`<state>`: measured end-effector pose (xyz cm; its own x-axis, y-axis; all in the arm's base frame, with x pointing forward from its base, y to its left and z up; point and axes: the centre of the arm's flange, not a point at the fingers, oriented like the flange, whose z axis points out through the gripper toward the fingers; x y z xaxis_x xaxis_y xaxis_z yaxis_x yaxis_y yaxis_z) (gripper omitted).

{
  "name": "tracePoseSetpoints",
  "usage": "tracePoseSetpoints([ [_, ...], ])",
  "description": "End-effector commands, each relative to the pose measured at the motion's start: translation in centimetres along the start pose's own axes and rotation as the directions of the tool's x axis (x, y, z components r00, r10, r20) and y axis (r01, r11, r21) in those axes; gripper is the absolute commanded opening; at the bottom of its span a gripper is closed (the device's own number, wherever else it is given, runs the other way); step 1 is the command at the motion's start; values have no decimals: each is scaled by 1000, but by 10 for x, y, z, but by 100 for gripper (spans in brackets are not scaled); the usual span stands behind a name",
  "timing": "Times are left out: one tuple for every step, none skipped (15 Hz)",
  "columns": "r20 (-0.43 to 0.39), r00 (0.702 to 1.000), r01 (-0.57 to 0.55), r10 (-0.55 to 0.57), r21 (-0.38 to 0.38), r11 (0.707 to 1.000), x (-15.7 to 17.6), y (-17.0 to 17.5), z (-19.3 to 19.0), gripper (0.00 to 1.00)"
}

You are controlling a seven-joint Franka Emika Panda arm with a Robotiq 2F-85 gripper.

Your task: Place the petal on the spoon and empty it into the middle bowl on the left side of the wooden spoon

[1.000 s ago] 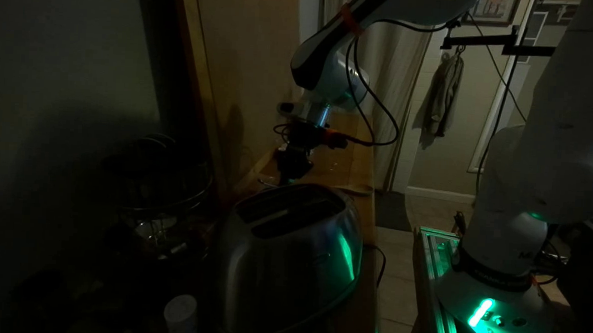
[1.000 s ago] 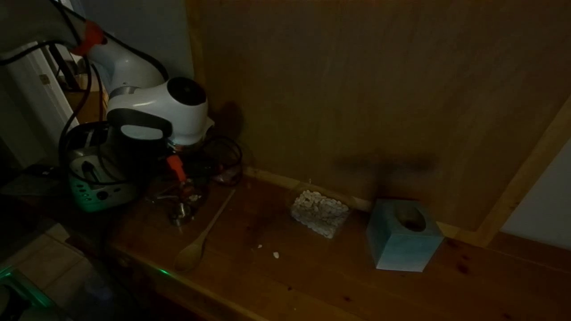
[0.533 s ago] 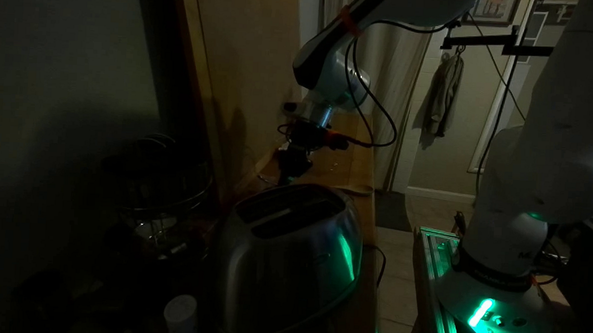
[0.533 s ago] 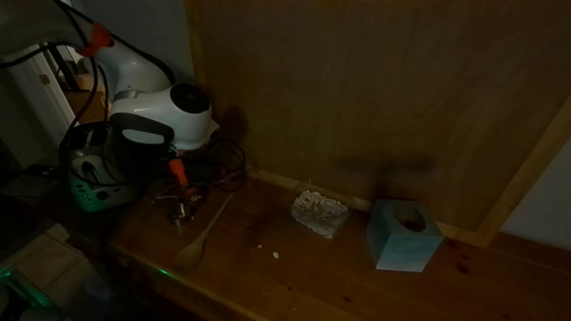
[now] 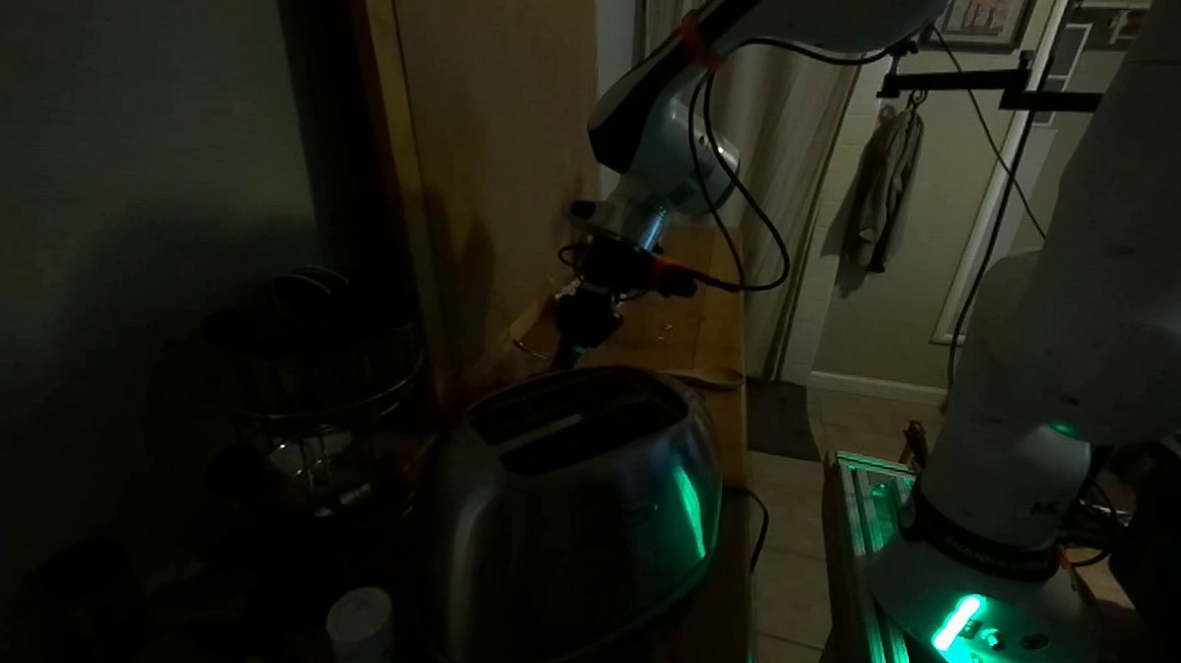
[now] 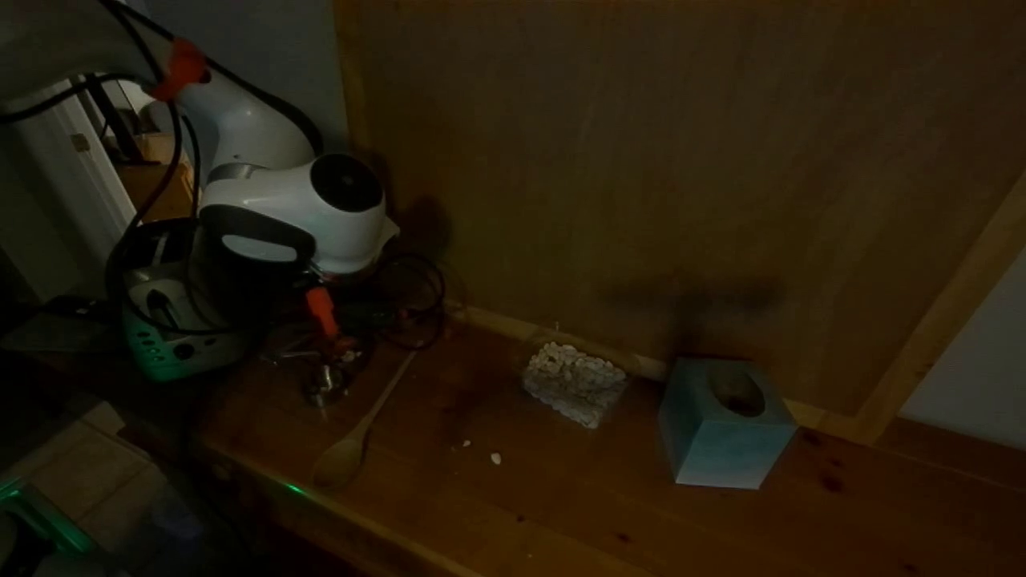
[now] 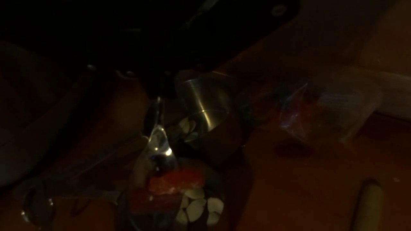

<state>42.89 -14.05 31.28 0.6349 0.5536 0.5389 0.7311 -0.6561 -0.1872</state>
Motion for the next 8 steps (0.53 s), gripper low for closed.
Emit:
tracePoseSetpoints([
  [-38, 999, -32, 34, 40, 999, 0, 9, -5, 5],
  [-43, 998, -38, 41, 63, 997, 0, 8, -7, 5],
  [-51, 998, -41, 45, 65, 997, 0, 8, -8, 5],
  [-57, 997, -41, 45, 78, 996, 0, 8, -9, 5],
  [-62, 997, -40, 45, 80, 996, -1, 8, -10, 5],
  [-66, 997, -43, 49, 87, 995, 0, 8, -10, 5],
  [-67, 996, -46, 52, 92, 995, -1, 8, -10, 5],
  [-68, 996, -46, 52, 90, 995, -2, 9, -10, 5],
])
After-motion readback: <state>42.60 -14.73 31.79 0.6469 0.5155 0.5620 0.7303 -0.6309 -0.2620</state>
